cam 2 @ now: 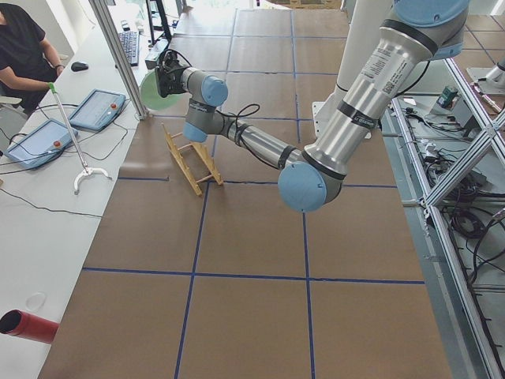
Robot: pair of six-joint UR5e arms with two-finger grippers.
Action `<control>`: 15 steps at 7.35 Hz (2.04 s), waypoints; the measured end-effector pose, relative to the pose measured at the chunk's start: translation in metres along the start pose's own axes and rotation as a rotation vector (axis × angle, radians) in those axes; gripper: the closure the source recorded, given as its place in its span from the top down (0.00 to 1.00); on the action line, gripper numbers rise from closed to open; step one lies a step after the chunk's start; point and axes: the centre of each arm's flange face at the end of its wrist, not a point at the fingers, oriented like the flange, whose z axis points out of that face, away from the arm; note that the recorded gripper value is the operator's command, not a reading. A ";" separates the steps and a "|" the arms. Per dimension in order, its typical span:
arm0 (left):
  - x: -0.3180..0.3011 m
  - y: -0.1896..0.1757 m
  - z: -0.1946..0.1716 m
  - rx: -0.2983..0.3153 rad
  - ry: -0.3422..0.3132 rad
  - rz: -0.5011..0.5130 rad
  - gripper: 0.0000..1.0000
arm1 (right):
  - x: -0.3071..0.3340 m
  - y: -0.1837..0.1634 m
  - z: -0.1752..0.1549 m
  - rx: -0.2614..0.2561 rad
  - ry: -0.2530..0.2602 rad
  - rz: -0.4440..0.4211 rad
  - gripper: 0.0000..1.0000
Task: Place plate on rack
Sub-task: 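Carry the upright plate with the left gripper above the rack slots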
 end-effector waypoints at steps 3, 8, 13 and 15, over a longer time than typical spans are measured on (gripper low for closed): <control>-0.029 0.020 0.001 -0.030 -0.031 -0.020 0.00 | 0.000 0.000 0.000 0.000 0.000 0.000 1.00; -0.058 0.020 0.011 -0.002 -0.066 -0.033 0.00 | 0.000 0.000 0.000 0.000 0.000 0.000 1.00; -0.069 0.017 0.017 0.006 -0.088 -0.032 0.00 | 0.000 0.000 0.000 0.000 0.000 0.000 1.00; -0.064 0.020 0.025 0.004 -0.079 -0.031 0.00 | 0.000 0.000 0.000 0.000 0.000 0.000 1.00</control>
